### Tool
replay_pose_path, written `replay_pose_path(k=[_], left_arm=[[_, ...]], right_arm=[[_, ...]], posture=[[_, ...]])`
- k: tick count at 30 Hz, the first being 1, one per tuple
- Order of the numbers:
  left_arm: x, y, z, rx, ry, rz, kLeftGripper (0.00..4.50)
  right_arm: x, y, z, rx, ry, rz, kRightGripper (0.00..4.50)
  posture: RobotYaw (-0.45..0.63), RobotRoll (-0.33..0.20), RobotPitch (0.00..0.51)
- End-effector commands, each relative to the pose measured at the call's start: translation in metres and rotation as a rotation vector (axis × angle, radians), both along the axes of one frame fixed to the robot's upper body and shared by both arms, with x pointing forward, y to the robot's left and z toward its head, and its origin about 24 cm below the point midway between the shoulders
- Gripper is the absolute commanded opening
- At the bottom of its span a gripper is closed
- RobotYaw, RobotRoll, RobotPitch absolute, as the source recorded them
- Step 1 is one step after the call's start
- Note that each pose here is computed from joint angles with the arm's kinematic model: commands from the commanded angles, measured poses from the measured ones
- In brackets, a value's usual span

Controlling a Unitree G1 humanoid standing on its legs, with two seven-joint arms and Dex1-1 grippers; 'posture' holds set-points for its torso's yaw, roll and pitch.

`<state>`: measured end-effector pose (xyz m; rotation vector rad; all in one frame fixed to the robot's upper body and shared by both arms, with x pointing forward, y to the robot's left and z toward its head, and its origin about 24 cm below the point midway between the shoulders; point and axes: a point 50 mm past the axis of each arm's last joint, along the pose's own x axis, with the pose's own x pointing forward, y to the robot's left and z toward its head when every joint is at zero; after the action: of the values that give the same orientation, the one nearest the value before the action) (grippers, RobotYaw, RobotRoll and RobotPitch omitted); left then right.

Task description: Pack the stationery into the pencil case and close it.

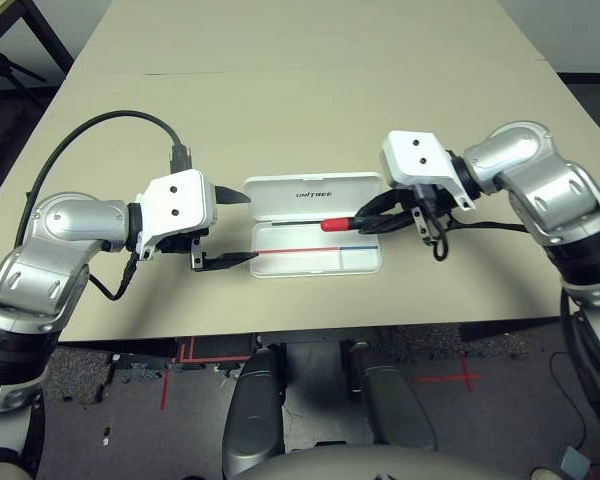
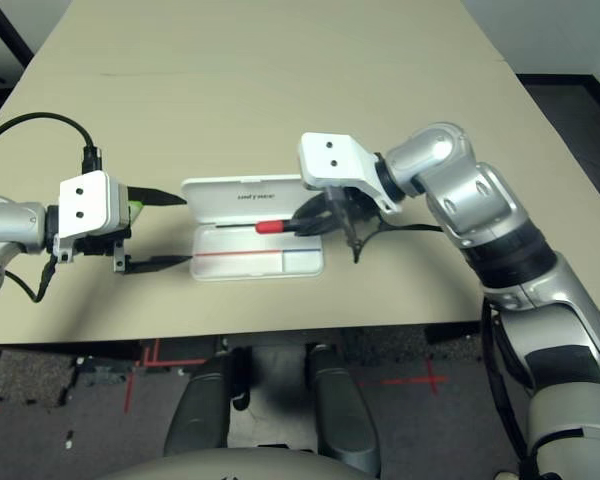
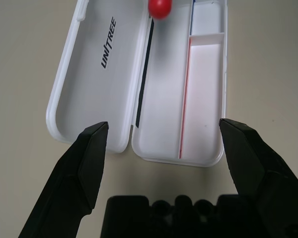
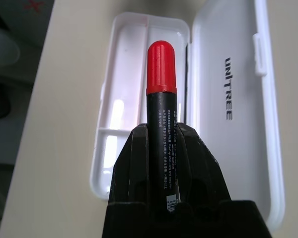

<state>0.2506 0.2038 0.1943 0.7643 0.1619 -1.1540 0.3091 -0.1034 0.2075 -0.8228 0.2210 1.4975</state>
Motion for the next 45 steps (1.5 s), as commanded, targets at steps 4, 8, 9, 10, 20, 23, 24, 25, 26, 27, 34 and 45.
replay_pose_path(k=[4, 8, 9, 10, 20, 23, 24, 25, 26, 27, 34, 45], left_arm=[[-0.005, 0.0, -0.001, -0.002, -0.003, 0.015, 4.5], [-0.006, 0.0, -0.001, -0.003, -0.005, 0.023, 4.5], [-0.006, 0.0, -0.001, -0.003, -0.005, 0.024, 4.5], [-0.006, 0.0, -0.001, -0.003, -0.005, 0.026, 4.5], [-0.008, 0.002, -0.002, 0.001, -0.002, 0.036, 4.5], [-0.008, 0.002, -0.002, 0.003, -0.001, 0.037, 4.5], [-0.008, 0.002, -0.002, 0.003, -0.001, 0.037, 4.5], [-0.008, 0.002, -0.002, 0.003, 0.0, 0.038, 4.5], [-0.008, 0.002, -0.002, 0.004, 0.0, 0.038, 4.5], [-0.008, 0.002, -0.002, 0.004, 0.001, 0.038, 4.5], [-0.007, 0.002, -0.003, 0.001, 0.004, 0.039, 4.5], [-0.007, 0.009, -0.005, -0.017, 0.016, 0.077, 4.5]], right_arm=[[0.003, 0.017, -0.015, -0.007, -0.017, 0.004, 0.52], [0.005, 0.024, -0.022, -0.012, -0.026, 0.009, 0.52], [0.005, 0.026, -0.023, -0.013, -0.027, 0.01, 0.52], [0.005, 0.027, -0.025, -0.014, -0.027, 0.012, 0.52], [0.004, 0.038, -0.035, -0.008, -0.027, 0.031, 0.52], [0.004, 0.04, -0.035, -0.003, -0.035, 0.039, 0.87], [0.004, 0.04, -0.035, 0.0, -0.039, 0.043, 1.27], [0.004, 0.04, -0.034, 0.005, -0.046, 0.048, 1.59], [0.003, 0.04, -0.032, 0.014, -0.052, 0.051, 1.93], [0.003, 0.04, -0.031, 0.02, -0.055, 0.053, 2.34], [-0.003, 0.029, -0.013, 0.079, 0.001, 0.069, 4.48], [-0.015, -0.05, 0.007, 0.211, 0.173, -0.036, 4.48]], posture=[[0.1, 0.0, 0.212], [0.1, 0.0, 0.212], [0.11, 0.0, 0.212], [0.11, 0.0, 0.212], [0.11, 0.0, 0.214], [0.12, 0.0, 0.213], [0.12, 0.0, 0.213], [0.12, 0.0, 0.213], [0.12, 0.0, 0.212], [0.12, 0.0, 0.212], [0.11, 0.0, 0.205], [0.1, 0.0, 0.213]])
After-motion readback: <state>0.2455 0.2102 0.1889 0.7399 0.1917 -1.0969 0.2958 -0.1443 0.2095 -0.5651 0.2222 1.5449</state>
